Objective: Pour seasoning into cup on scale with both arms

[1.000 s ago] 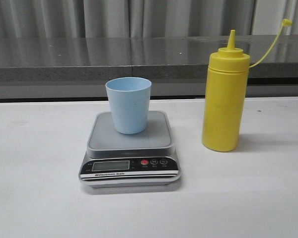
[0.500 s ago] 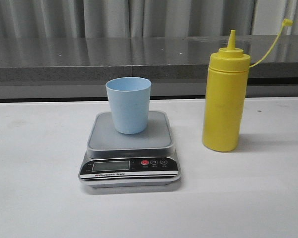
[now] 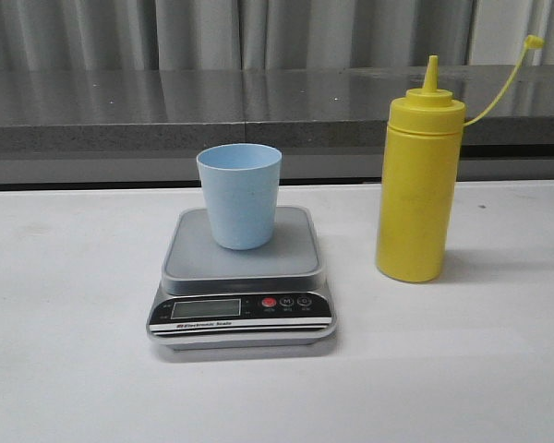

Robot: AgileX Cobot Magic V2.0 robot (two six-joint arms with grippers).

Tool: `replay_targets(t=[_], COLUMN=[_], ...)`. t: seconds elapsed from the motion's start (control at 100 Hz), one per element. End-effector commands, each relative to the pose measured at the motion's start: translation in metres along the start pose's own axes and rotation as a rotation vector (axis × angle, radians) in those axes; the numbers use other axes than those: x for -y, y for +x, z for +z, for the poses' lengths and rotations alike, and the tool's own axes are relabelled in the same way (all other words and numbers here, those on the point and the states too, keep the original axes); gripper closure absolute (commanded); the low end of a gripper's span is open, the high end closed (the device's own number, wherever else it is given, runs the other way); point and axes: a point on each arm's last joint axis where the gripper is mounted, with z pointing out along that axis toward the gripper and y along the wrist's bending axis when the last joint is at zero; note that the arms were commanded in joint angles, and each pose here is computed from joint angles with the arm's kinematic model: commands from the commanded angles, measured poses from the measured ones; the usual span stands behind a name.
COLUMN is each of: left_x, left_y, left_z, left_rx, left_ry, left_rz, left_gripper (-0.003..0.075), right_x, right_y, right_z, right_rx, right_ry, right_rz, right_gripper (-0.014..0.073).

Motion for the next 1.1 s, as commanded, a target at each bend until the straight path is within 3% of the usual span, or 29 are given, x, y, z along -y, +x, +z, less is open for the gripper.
replay_targets(t=[0.0, 0.33, 0.77, 1.09], left_x=[0.000, 0.000, 0.000, 0.000], left_y=[-0.014, -0.014, -0.014, -0.014], left_z=[-0.002, -0.002, -0.002, -0.002], left_rx=[0.090, 0.090, 0.090, 0.090], left_ry=[-0.002, -0.002, -0.002, -0.002], left_rz=[-0.008, -0.008, -0.008, -0.008], left_gripper=[0.0740, 0.0740, 0.0740, 0.0740], right_x=[0.001, 0.002, 0.015, 0.015], right_y=[-0.015, -0.010, 0.026, 0.050], right_z=[-0.002, -0.008, -0.034, -0.035], right_rx=[0.105, 0.133, 0.247, 0.257], right_ry=[0.012, 0.028, 0.269, 0.301], right_rz=[-0.010, -0.090, 0.006, 0.029], right_gripper=[0.0664, 0.0664, 0.0664, 0.0664])
